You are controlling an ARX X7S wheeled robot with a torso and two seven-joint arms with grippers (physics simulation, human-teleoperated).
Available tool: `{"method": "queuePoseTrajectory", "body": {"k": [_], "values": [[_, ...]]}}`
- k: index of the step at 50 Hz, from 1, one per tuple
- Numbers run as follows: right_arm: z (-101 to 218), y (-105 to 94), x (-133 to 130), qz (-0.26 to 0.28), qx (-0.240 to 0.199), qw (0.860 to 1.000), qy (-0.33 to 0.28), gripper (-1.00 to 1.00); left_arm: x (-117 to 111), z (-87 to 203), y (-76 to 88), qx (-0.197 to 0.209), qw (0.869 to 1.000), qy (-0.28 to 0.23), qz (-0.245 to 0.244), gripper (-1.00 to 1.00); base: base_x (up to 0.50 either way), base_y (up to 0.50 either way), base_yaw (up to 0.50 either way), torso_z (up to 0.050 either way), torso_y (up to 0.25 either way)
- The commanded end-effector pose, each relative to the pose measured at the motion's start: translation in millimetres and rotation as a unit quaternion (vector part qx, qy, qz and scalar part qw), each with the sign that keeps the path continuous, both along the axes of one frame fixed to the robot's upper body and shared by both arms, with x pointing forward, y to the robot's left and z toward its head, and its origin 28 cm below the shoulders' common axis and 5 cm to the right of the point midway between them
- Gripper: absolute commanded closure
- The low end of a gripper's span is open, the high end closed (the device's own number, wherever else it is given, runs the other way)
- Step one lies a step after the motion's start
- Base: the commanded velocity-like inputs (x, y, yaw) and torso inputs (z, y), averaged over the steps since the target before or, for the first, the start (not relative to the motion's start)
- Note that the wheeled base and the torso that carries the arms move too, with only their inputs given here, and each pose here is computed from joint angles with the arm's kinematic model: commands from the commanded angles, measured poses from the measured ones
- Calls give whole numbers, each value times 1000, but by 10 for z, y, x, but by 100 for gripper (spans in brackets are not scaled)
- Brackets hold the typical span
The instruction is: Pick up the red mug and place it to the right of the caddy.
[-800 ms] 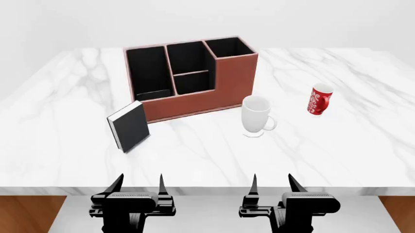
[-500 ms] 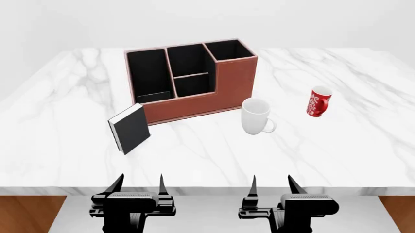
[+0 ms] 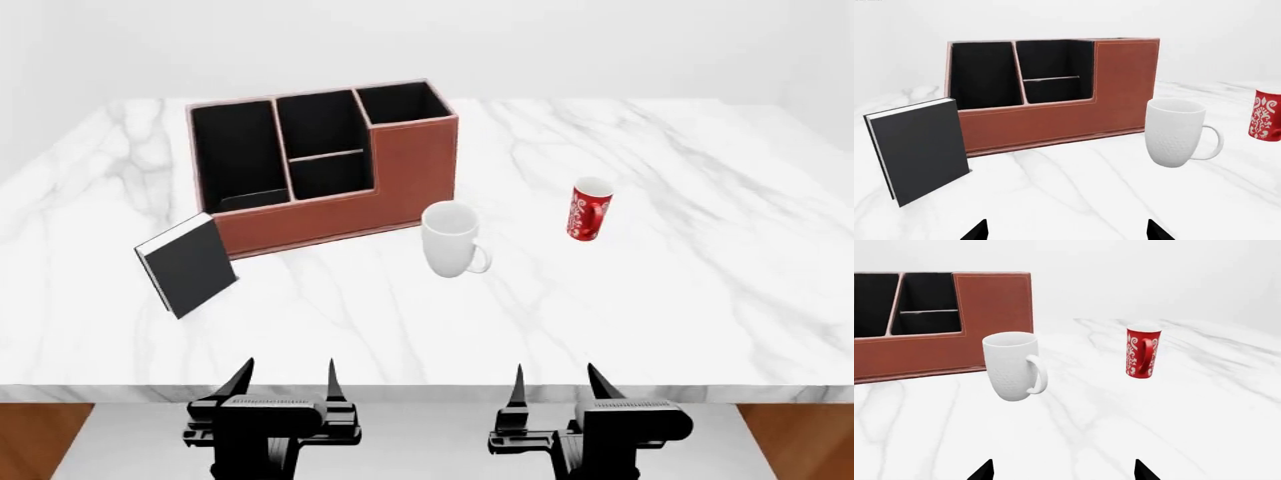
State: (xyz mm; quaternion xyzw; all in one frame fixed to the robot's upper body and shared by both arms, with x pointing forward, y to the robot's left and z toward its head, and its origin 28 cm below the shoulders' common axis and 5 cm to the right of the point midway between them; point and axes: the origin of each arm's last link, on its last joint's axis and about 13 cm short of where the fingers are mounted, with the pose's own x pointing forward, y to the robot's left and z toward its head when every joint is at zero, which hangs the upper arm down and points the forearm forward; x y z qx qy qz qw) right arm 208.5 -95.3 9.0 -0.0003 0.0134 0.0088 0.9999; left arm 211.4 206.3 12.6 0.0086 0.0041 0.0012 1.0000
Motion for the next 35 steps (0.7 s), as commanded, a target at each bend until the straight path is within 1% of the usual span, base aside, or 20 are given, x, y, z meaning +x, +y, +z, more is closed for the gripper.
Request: {"method": "queuePoseTrajectory", "body": {"k": [1,17,19,20,22,25,26,27,28,29,30,32,33,35], "values": [[32,-13,12,1,7,1000,0,-100,-6,22,5,3,1000,-4,-1,-100,0,-500,0,0,0],[44,-21,20,-1,7,1000,0,-100,5,42,3,3,1000,-6,-1,-100,0,-500,0,0,0],[55,-23,21,0,15,1000,0,-100,9,52,4,3,1000,-6,-1,-100,0,-463,0,0,0],[59,-22,27,-10,9,1000,2,-100,13,62,4,2,1000,-5,-1,-100,0,0,0,0,0],[102,-19,49,-4,10,1000,7,-100,52,199,5,-3,1000,1,0,-100,0,0,0,0,0],[233,-13,92,1,7,1000,12,-100,99,521,-9,12,1000,11,-10,-100,0,0,0,0,0],[362,-21,161,-4,2,1000,17,-100,137,850,-31,31,999,-17,-27,-100,0,0,0,0,0],[453,-33,201,-7,0,1000,15,-100,152,1026,-38,33,999,-9,-34,-100,0,0,0,0,0],[574,-47,256,-11,3,1000,21,-100,188,1263,-47,42,998,-16,-43,-100,0,0,0,0,0],[578,-47,255,-11,3,1000,21,-100,180,1253,-45,44,998,-2,-43,-100,0,0,0,0,0],[732,-54,276,-17,-5,1000,2,-100,223,1483,-59,53,997,-8,-56,-100,0,0,0,0,0],[866,-57,270,-21,-11,1000,-16,-100,244,1673,-69,63,996,-16,-59,-100,0,0,0,0,0],[902,-58,265,-22,-14,999,-20,-100,245,1739,-71,56,996,-19,-63,-100,0,0,0,0,0],[1002,-69,268,-19,-7,1000,-22,-100,259,1900,-71,60,996,-30,-61,-100,0,0,0,0,0]]}}
